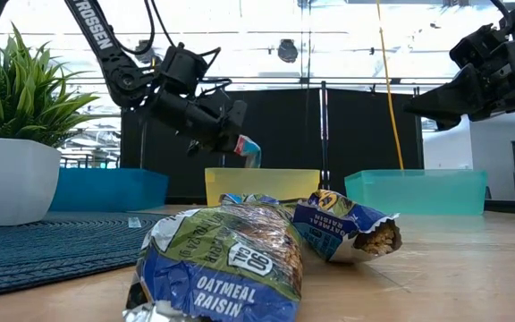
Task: Pick and place Granola Bars by type
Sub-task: Put the red granola bar into the yellow bin, then put the blue granola bar into the green bin
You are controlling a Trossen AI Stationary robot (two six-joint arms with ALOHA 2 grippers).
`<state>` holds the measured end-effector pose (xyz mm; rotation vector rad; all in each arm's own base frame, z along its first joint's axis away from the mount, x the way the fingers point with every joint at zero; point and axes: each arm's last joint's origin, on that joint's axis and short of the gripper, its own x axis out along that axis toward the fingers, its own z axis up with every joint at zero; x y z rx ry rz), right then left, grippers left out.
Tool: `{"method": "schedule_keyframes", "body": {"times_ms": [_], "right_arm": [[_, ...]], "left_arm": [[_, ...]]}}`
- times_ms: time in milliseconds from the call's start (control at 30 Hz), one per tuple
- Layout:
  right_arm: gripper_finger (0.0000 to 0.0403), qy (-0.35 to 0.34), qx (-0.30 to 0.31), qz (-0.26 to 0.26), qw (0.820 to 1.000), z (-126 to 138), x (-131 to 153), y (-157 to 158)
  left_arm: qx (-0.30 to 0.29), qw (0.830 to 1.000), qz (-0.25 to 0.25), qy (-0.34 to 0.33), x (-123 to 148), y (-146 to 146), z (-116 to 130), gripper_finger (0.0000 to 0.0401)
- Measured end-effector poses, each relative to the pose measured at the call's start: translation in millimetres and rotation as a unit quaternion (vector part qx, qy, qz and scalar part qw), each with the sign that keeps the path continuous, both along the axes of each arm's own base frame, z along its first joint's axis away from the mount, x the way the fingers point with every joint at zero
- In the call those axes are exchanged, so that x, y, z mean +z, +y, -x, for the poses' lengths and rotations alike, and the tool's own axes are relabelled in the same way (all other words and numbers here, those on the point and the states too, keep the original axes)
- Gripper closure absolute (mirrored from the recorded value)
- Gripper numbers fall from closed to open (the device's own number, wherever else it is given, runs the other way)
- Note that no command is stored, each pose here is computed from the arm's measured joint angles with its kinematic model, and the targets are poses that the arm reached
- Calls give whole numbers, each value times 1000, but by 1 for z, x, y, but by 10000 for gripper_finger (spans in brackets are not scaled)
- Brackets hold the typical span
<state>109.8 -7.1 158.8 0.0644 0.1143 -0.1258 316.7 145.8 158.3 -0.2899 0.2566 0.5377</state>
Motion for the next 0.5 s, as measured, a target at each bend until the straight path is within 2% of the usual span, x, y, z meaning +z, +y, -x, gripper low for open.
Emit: {"method": "schedule_keyframes", "body": {"times_ms": [167,367,500], "right_arm": [[319,0,0,0,1000,0,0,0],[318,0,0,0,1000,0,0,0],[319,0,0,0,1000,0,0,0]], "left_arm": [[3,1000,1,0,0,0,0,352],[17,1000,9,-5,0,0,0,299],[-16,999,29,-20,2,-3,-1,264]]}}
